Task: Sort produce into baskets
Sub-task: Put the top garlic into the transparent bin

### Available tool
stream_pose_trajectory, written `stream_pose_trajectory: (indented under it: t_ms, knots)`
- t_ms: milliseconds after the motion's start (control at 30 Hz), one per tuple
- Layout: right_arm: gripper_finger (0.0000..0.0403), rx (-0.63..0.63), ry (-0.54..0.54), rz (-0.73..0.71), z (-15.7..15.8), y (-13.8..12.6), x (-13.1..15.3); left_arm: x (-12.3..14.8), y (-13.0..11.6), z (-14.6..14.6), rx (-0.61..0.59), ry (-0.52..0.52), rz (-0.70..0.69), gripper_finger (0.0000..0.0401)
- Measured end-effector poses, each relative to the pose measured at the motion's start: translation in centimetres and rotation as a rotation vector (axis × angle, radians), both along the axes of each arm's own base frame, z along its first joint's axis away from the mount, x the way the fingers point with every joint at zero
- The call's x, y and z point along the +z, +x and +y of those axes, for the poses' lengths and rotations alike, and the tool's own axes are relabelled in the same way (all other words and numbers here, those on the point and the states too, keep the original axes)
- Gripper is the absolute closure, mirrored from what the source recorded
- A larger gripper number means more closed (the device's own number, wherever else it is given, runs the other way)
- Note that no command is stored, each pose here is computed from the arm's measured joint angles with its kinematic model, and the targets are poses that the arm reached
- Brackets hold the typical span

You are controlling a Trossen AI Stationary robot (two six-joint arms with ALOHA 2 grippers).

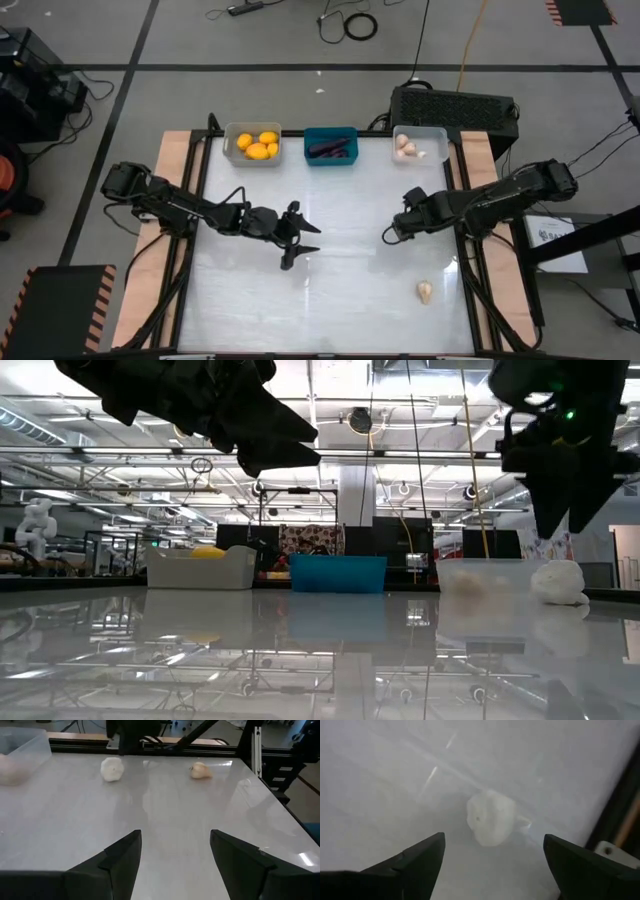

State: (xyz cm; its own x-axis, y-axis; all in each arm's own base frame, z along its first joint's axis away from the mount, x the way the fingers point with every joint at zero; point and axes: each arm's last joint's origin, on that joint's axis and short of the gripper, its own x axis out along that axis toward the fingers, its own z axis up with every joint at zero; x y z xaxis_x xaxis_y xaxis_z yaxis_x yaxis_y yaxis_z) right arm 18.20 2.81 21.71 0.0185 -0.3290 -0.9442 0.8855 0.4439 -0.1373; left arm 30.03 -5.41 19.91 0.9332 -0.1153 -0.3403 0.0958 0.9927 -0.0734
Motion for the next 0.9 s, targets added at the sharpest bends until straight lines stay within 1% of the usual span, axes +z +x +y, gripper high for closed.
stream_pose_trajectory:
  t_ms: [100, 267, 433, 567, 667, 767, 900]
  knots:
    - [0.0063, -0.001, 0.044, 0.002, -0.8, 0.1, -1.3, 0.0, 0.0, 0.0, 0.000, 0.001, 0.000, 0.0157]
    - [0.0051, -0.014, 0.047, 0.016, -2.1, -0.1, -2.6, 0.0, 0.0, 0.0, -0.001, 0.004, 0.001, 0.0157]
    - [0.0049, -0.013, 0.056, -0.015, -2.9, -0.1, -3.9, 0.0, 0.0, 0.0, -0.003, 0.010, 0.000, 0.0157]
    - [0.0050, -0.034, 0.105, -0.038, -3.3, -0.3, -5.1, 0.0, 0.0, 0.0, -0.003, 0.010, 0.001, 0.0157]
    - [0.0051, -0.043, 0.108, -0.039, -3.4, -0.5, -5.6, -0.1, 0.0, 0.0, -0.003, 0.011, 0.006, 0.0157]
    - [0.0069, -0.039, 0.108, -0.037, -3.3, -0.6, -5.7, -0.2, -0.1, 0.0, -0.003, 0.014, 0.019, 0.0157]
    - [0.0120, -0.041, 0.107, -0.037, -3.4, -0.6, -5.7, -0.3, -0.1, 0.0, -0.003, 0.016, 0.031, 0.0157]
